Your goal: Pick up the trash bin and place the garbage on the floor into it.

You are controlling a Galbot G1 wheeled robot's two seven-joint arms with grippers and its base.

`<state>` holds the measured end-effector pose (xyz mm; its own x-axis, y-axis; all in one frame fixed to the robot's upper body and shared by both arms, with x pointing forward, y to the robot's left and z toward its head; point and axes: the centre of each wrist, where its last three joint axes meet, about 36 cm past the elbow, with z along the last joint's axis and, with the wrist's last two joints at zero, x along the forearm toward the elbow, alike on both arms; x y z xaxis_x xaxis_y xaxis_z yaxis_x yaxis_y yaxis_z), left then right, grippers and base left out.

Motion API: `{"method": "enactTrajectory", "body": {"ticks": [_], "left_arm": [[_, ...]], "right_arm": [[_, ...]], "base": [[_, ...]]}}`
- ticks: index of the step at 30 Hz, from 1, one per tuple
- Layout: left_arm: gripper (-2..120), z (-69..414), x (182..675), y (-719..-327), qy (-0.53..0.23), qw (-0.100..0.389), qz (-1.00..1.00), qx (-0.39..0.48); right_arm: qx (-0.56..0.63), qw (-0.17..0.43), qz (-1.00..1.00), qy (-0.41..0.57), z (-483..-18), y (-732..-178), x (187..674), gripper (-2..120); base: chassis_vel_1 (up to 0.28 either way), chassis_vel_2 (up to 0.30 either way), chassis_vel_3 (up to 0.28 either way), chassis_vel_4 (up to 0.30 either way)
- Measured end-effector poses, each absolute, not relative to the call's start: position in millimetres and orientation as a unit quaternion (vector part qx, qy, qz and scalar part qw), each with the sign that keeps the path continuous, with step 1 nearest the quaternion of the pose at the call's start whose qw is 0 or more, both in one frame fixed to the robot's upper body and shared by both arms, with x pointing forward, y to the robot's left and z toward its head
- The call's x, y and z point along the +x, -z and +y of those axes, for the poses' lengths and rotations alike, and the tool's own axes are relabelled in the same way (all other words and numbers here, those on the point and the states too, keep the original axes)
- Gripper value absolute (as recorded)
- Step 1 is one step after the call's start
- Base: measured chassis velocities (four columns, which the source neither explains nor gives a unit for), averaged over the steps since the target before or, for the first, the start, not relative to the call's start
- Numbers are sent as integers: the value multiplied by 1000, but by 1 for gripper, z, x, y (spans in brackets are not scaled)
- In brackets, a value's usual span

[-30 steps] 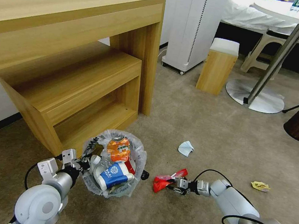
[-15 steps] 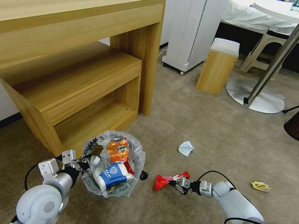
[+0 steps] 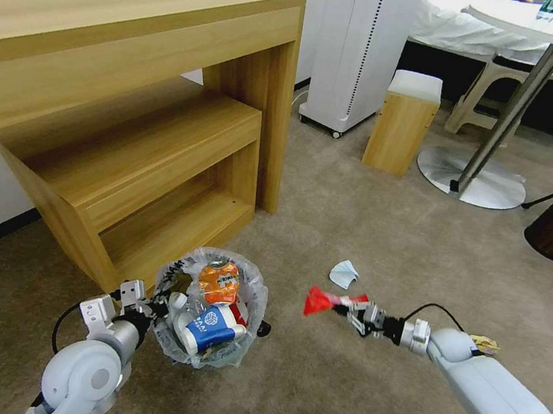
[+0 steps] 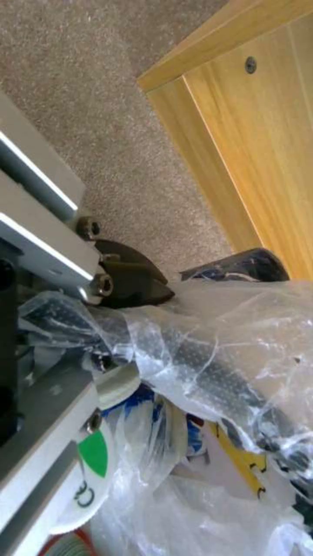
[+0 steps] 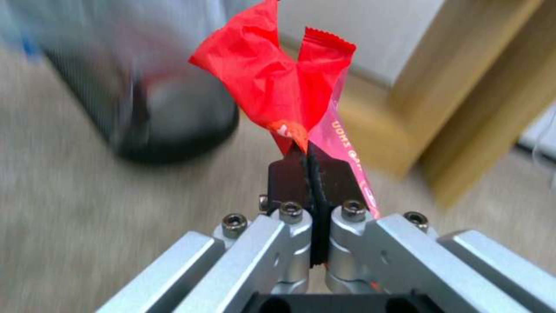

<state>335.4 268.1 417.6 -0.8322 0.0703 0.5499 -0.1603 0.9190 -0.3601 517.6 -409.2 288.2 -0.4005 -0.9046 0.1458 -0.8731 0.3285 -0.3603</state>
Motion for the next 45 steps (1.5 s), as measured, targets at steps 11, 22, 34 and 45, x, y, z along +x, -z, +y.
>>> {"method": "enactTrajectory", "body": {"ticks": [11, 22, 34, 45], "left_arm": [[0, 265, 335, -416, -199, 290, -936, 23], [0, 260, 332, -422, -201, 287, -937, 18], [0, 258, 332, -426, -202, 284, -937, 17], [0, 255, 328, -435, -207, 277, -938, 11]], "right_arm": [[-587, 154, 779, 157, -343, -397, 521, 0], [-639, 206, 735, 101, -263, -446, 507, 0], [-686, 196, 700, 39, -200, -431, 484, 0], [-698, 171, 695, 31, -183, -378, 479, 0]], "base": [[0, 0, 0, 0], [0, 0, 0, 0], [0, 0, 0, 0], [0, 0, 0, 0]]}}
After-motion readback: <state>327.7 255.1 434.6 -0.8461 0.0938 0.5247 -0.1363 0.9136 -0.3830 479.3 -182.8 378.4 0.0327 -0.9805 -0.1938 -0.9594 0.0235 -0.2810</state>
